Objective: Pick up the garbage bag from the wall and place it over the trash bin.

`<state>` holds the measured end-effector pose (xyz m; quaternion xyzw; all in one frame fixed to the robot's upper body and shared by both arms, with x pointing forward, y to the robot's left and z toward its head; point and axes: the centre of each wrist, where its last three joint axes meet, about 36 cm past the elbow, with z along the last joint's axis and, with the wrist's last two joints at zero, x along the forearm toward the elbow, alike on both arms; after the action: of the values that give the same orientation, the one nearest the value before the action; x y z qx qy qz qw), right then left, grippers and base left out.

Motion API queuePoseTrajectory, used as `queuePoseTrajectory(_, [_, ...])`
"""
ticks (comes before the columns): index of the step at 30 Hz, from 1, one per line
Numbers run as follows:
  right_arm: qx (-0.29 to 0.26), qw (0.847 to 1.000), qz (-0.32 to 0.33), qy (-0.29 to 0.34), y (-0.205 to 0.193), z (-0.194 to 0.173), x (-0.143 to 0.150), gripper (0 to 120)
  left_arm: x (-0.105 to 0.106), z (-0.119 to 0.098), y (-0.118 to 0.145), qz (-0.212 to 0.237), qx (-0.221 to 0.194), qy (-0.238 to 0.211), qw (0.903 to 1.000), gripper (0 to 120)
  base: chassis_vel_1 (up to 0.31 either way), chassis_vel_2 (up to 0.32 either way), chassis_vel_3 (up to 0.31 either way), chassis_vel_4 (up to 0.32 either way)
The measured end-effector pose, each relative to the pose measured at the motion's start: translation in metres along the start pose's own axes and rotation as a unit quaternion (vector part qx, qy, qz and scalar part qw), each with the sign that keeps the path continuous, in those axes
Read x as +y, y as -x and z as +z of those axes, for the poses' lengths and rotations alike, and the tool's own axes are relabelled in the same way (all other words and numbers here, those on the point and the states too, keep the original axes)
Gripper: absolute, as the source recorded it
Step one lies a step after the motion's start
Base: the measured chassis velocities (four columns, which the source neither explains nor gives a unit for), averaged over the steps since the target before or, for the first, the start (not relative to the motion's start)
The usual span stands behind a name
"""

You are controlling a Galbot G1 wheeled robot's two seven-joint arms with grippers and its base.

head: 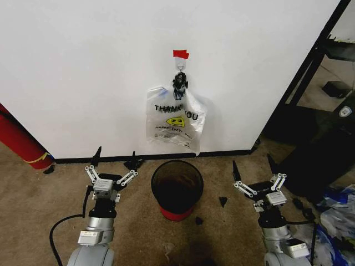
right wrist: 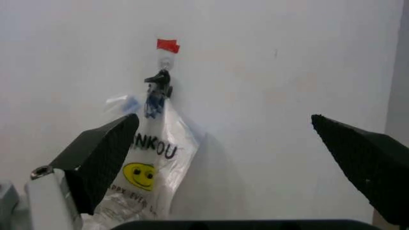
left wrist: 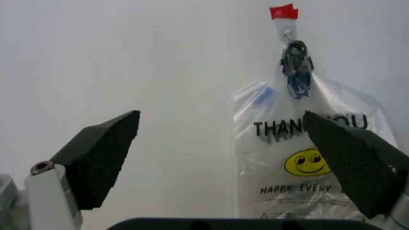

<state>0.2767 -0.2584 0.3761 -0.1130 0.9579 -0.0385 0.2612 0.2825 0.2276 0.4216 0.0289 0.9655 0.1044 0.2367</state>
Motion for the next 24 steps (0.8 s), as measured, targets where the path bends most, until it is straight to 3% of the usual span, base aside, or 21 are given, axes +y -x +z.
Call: queuePoseTrajectory(24, [0.010, 1.000, 0.013, 0.007, 0.0055, 0.0015, 0.0051, 100, 0.0009, 0.0037, 0.0044, -0.005, -0.009, -0.026, 0.9996, 100, 0.000, 0.000, 0.000, 0.000])
